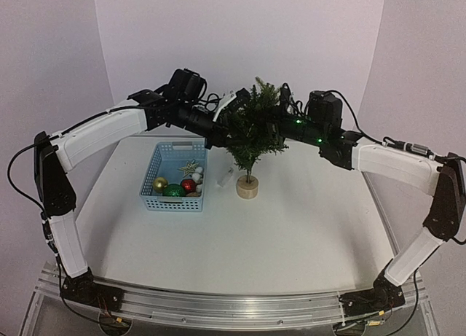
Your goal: Decorate the small christmas tree
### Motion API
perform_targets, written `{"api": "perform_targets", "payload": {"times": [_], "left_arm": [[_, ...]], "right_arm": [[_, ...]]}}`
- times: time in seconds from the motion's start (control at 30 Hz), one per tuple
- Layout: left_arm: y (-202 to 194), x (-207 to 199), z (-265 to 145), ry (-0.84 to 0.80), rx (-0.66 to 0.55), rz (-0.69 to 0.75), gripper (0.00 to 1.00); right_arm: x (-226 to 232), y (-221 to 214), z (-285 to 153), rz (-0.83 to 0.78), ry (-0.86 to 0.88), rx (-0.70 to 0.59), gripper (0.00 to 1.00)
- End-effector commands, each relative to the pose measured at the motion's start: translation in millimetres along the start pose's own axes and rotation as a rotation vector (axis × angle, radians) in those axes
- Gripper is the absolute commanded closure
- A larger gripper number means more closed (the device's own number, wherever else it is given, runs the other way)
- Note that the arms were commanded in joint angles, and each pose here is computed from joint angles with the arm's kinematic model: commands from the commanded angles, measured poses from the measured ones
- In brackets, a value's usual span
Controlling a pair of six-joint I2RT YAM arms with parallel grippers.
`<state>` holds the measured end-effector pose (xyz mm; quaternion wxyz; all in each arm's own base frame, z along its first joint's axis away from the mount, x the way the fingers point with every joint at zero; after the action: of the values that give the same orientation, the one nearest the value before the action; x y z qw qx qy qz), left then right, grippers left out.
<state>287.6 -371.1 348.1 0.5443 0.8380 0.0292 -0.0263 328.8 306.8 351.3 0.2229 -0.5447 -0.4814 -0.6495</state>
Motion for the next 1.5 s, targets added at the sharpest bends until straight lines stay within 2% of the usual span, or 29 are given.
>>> {"api": "perform_targets", "payload": {"times": [0.0, 0.1, 0.3, 0.43, 0.63, 0.97, 1.23, 1.47], "left_arm": [[28, -12, -22, -0.001, -0.015, 0.056, 1.0], [42, -6, -35, 0.076, -0.02, 0.12, 1.0], [54, 16, -53, 0.299, 0.025, 0.283, 1.0], [48, 28, -52, 0.382, 0.061, 0.34, 1.0], [20, 48, -44, 0.446, 0.121, 0.331, 1.0], [-18, 50, -23, 0.349, 0.147, 0.255, 1.0], [-48, 46, -6, 0.258, 0.17, 0.166, 1.0], [-56, 49, 4, 0.231, 0.15, 0.15, 1.0]], "right_arm": [[5, 0, 0, -0.024, 0.031, -0.019, 1.0], [2, -1, -2, -0.032, 0.012, -0.024, 0.96], [-6, -3, -10, -0.056, -0.075, -0.028, 0.75], [-7, -4, -18, -0.069, -0.108, -0.04, 0.68], [-7, -4, -27, -0.093, -0.141, -0.053, 0.59], [-19, -5, -32, -0.095, -0.195, -0.042, 0.49], [-3, 0, -41, -0.126, -0.172, -0.059, 0.44], [4, 2, -45, -0.139, -0.159, -0.066, 0.4]]}}
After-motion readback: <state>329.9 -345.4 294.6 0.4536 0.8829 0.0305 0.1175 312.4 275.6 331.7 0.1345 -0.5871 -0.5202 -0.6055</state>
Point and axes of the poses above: each gripper's point midway between its finger pads, its own z axis out along the fingers, its own x axis along the line the jaws close on, y = z × x, the point moved 7 cm from there along -z, back along the fingers, and after that the axes turned 2 degrees about z, right-handed, at the moved point
